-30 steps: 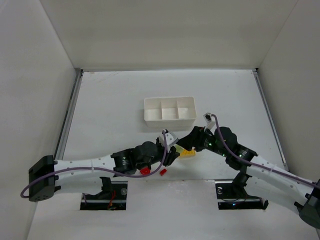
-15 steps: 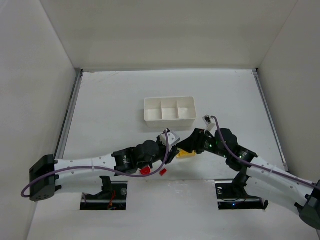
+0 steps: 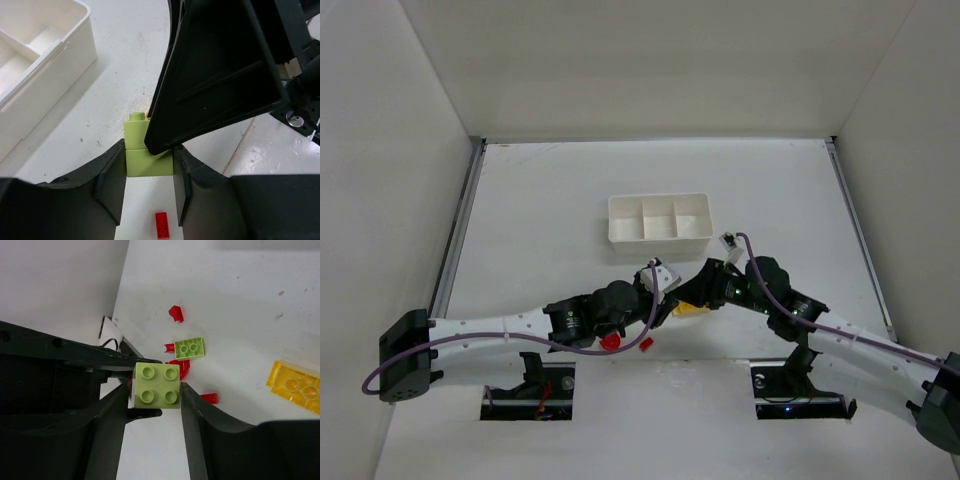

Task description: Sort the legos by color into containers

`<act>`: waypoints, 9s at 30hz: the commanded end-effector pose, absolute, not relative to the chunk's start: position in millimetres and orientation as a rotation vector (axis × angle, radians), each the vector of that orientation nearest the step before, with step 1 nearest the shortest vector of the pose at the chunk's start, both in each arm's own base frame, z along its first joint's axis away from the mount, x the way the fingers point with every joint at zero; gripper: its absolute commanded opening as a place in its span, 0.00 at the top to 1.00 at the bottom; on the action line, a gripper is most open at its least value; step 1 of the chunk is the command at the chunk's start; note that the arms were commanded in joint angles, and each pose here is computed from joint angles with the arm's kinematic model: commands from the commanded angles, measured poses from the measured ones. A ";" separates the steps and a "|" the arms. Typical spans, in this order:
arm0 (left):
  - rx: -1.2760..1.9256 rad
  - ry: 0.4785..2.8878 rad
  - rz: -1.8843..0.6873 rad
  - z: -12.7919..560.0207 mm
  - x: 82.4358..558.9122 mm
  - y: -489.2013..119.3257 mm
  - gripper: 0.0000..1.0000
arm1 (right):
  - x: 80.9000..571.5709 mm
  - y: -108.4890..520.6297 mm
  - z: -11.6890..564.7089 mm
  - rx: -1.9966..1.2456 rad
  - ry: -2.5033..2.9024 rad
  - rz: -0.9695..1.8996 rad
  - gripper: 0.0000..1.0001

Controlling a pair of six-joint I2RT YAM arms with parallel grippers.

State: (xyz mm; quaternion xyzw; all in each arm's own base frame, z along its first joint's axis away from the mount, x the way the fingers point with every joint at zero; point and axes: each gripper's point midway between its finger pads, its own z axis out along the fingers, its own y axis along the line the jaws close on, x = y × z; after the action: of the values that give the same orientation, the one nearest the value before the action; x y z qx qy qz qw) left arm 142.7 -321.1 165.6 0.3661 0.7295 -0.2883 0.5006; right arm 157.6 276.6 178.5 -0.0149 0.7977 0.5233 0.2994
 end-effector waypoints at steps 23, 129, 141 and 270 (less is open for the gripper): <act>0.641 1.597 -0.820 210.5 151.4 -315.9 0.43 | 180.0 264.2 229.6 0.217 1.869 1.539 0.67; 0.889 1.291 -1.079 251.6 74.8 -379.2 0.72 | 161.1 283.5 277.0 0.010 1.950 2.018 0.65; 0.709 1.204 -1.205 286.8 92.2 -315.4 0.46 | 162.4 289.6 277.3 -0.056 1.943 2.041 0.65; -0.437 1.612 -1.773 294.5 211.1 -282.6 0.58 | 212.3 300.8 290.6 0.198 1.750 1.991 0.68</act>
State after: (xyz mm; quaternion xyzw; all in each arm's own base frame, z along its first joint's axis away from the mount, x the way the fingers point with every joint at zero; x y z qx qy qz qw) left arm 212.5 -287.4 273.0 -0.1734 0.6509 -0.6602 0.3322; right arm 217.6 303.4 276.4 0.0926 0.6584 0.7131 0.2221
